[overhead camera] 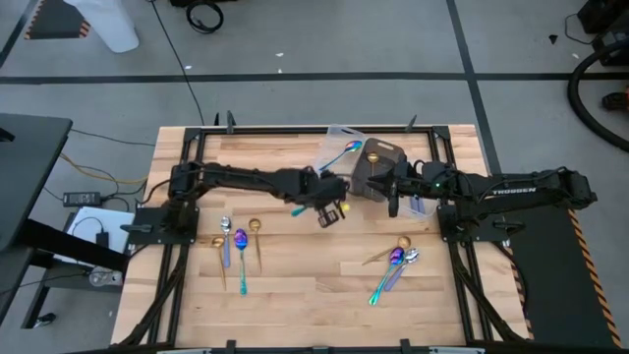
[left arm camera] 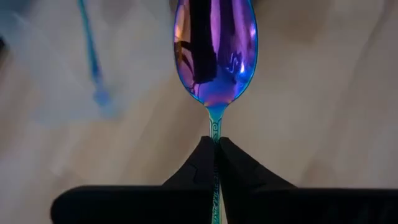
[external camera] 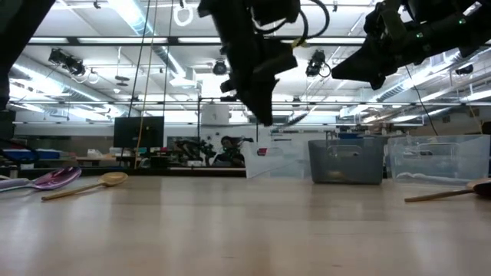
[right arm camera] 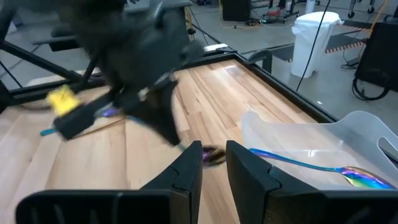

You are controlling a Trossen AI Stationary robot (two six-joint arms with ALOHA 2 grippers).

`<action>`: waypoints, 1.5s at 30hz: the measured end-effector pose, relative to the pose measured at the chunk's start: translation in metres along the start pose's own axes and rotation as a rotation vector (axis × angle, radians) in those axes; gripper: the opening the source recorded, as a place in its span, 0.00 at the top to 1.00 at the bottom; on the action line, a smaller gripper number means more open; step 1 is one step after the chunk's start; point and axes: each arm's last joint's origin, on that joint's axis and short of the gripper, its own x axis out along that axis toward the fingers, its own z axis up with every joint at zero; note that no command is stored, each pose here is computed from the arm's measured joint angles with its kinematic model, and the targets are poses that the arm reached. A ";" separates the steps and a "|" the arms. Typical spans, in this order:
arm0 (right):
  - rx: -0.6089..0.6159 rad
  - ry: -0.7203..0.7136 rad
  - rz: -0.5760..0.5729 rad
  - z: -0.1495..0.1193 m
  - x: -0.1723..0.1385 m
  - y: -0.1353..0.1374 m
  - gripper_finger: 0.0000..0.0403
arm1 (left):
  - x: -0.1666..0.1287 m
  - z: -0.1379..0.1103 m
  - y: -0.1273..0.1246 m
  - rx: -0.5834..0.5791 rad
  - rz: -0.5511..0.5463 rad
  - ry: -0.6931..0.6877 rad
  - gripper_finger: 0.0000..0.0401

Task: Sort silverware by color (type)
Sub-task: Put the blue spoon into the left transparent bin

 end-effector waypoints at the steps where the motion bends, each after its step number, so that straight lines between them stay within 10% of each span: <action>1: -0.001 0.002 0.000 0.000 0.000 0.000 0.80 | -0.003 0.006 0.004 -0.002 0.006 -0.016 0.97; 18: -0.002 0.005 -0.010 -0.001 0.000 0.000 0.80 | 0.006 0.064 0.097 -0.127 0.056 -0.280 0.96; 31: -0.008 0.072 -0.019 -0.009 0.009 0.000 0.80 | 0.066 0.074 0.143 -0.246 -0.007 -0.354 0.95; 45: -0.042 0.128 -0.060 -0.017 0.017 -0.002 0.80 | 0.105 0.063 0.140 -0.177 -0.050 -0.287 0.95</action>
